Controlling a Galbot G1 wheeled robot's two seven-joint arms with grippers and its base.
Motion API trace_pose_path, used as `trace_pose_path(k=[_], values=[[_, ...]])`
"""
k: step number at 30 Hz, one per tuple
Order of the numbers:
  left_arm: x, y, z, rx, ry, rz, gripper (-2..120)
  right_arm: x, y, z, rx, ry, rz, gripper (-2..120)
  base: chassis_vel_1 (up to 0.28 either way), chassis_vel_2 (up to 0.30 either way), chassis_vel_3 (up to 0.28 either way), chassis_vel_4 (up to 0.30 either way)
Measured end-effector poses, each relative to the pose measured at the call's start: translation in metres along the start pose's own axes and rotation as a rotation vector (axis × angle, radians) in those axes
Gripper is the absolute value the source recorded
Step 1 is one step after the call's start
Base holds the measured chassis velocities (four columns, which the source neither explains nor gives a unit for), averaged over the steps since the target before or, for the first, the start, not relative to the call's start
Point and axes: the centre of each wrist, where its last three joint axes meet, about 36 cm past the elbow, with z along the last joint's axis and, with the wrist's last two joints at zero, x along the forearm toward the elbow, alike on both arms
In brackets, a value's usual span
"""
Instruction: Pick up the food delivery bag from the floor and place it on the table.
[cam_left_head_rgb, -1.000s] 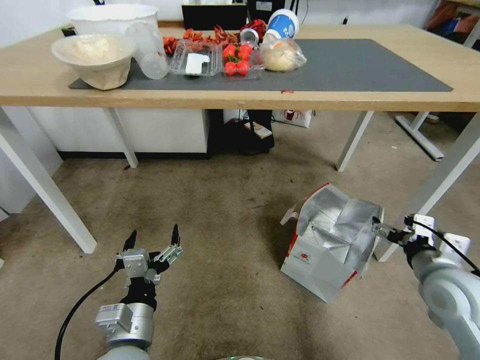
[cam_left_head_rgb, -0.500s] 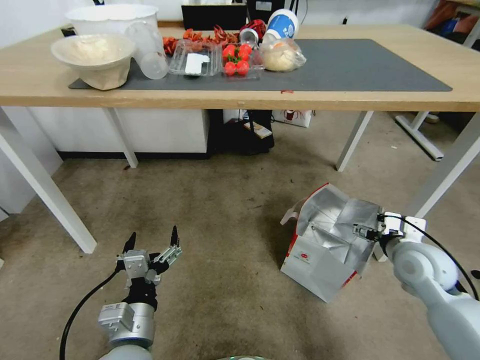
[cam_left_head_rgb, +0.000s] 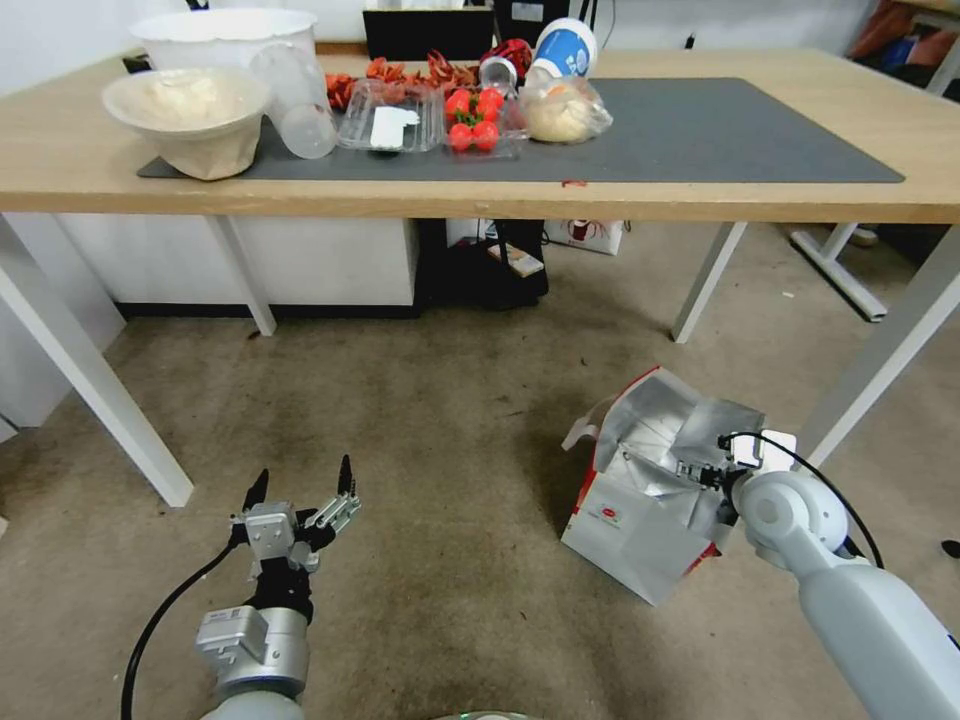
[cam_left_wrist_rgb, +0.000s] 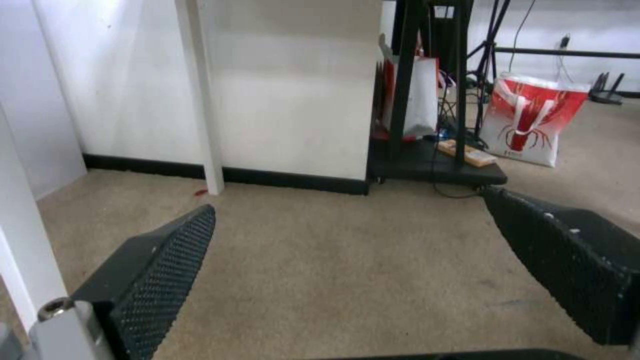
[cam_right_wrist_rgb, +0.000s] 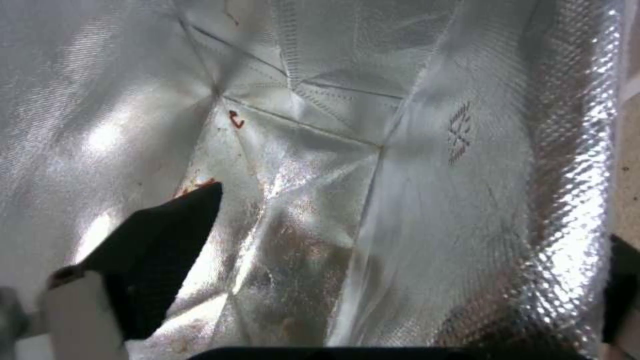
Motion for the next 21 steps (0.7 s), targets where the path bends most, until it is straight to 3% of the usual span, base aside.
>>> trace_pose_path(k=[2,15,21], values=[[-0.0004,0.0000,0.0002,0.000,0.000,0.000,100,0.0000,-0.0005,-0.0004,-0.001,0.001,0.001,92,0.000,0.000,0.000,0.000],[-0.0070,0.0026,0.0004,0.005,0.009,-0.002,100,-0.0015,0.0009,-0.0088,-0.049,0.023,0.016,53,0.000,0.000,0.000,0.000],[-0.0081,0.0032,0.0010,0.005,0.009,-0.004,100,-0.0009,0.0018,-0.0090,-0.052,0.024,0.023,28,0.000,0.000,0.000,0.000]])
